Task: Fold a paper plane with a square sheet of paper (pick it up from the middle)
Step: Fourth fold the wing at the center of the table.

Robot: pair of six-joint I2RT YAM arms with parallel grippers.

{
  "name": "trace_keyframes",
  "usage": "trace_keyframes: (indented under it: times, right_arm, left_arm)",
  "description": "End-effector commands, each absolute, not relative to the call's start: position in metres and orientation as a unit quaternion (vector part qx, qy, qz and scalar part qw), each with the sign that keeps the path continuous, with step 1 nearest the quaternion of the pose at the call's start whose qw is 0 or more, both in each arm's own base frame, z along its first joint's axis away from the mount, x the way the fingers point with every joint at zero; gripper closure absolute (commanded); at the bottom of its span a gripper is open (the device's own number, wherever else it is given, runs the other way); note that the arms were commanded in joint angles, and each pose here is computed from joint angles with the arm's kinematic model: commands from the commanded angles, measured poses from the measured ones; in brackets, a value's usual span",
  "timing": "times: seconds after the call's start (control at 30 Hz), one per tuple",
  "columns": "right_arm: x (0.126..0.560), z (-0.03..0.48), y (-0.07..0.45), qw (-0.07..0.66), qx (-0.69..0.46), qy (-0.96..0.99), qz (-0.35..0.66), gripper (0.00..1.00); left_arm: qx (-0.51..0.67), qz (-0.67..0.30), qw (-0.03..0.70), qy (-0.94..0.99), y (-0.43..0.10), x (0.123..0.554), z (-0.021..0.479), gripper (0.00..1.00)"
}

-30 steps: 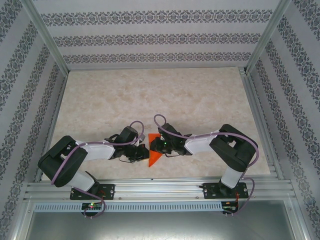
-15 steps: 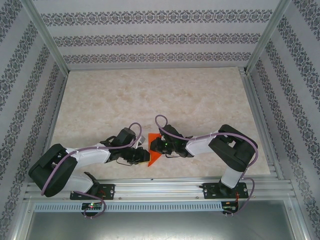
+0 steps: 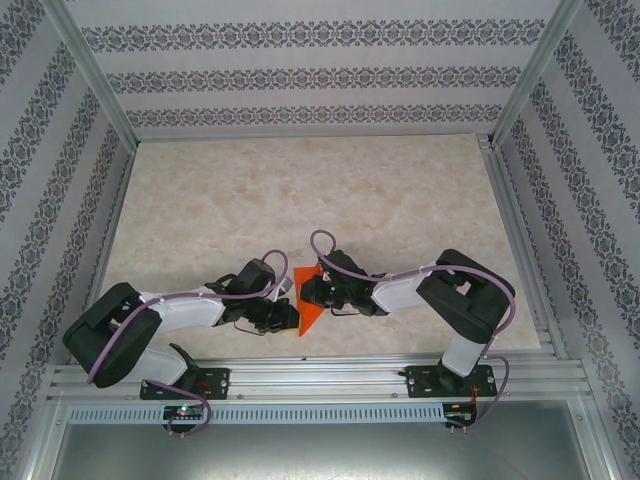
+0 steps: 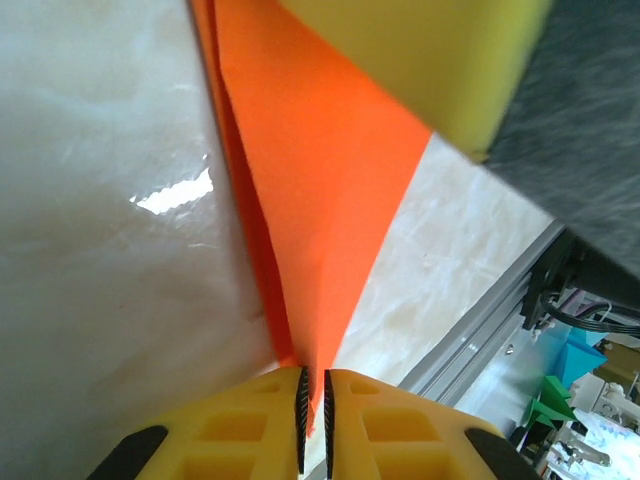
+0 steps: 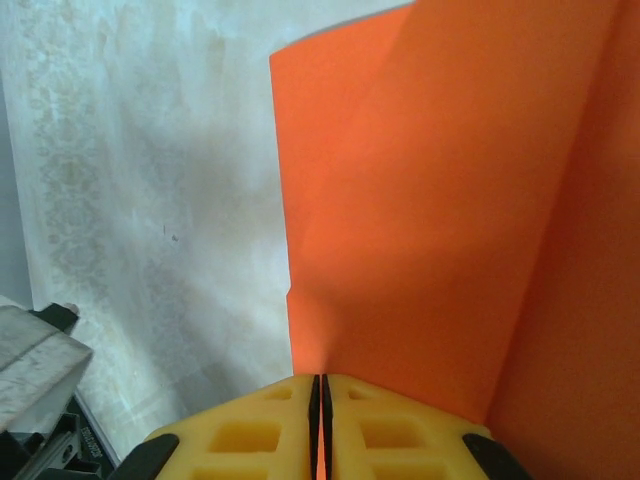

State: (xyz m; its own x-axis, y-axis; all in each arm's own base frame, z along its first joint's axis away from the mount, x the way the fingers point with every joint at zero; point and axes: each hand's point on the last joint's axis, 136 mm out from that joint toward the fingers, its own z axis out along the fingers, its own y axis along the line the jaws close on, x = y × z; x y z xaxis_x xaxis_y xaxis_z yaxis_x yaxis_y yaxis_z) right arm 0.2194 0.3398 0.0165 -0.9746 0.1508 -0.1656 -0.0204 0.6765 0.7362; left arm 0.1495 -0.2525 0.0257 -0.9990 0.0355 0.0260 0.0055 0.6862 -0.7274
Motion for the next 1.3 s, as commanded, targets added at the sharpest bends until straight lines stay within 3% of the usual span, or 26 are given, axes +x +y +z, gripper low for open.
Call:
trace_keyframes:
  times: [0.0,0.5,0.67,0.93,1.27]
  right_arm:
    - [0.198,-0.04,0.302,0.067,0.067,0.947,0.308,0.88]
    - [0.194,-0.056,0.292,0.064,0.078,0.952,0.287,0.88]
    - [0.192,-0.059,0.289,0.064,0.084,0.951,0.29,0.88]
    - [0.19,-0.06,0.287,0.068,0.092,0.948,0.296,0.88]
    - [0.189,-0.061,0.288,0.065,0.092,0.95,0.293,0.88]
  left_arm:
    - [-0.022,0.379,0.039,-0.924,-0.249,0.137,0.016,0.83]
    - [-0.043,0.398,0.044,-0.915,-0.251,0.126,0.02,0.96]
    - [-0.041,0.401,0.034,-0.914,-0.245,0.121,0.031,0.9]
    - [0.025,0.414,-0.093,-0.905,-0.232,0.155,0.085,0.77]
    - [0.076,0.472,-0.108,-0.872,-0.268,0.196,0.093,0.83]
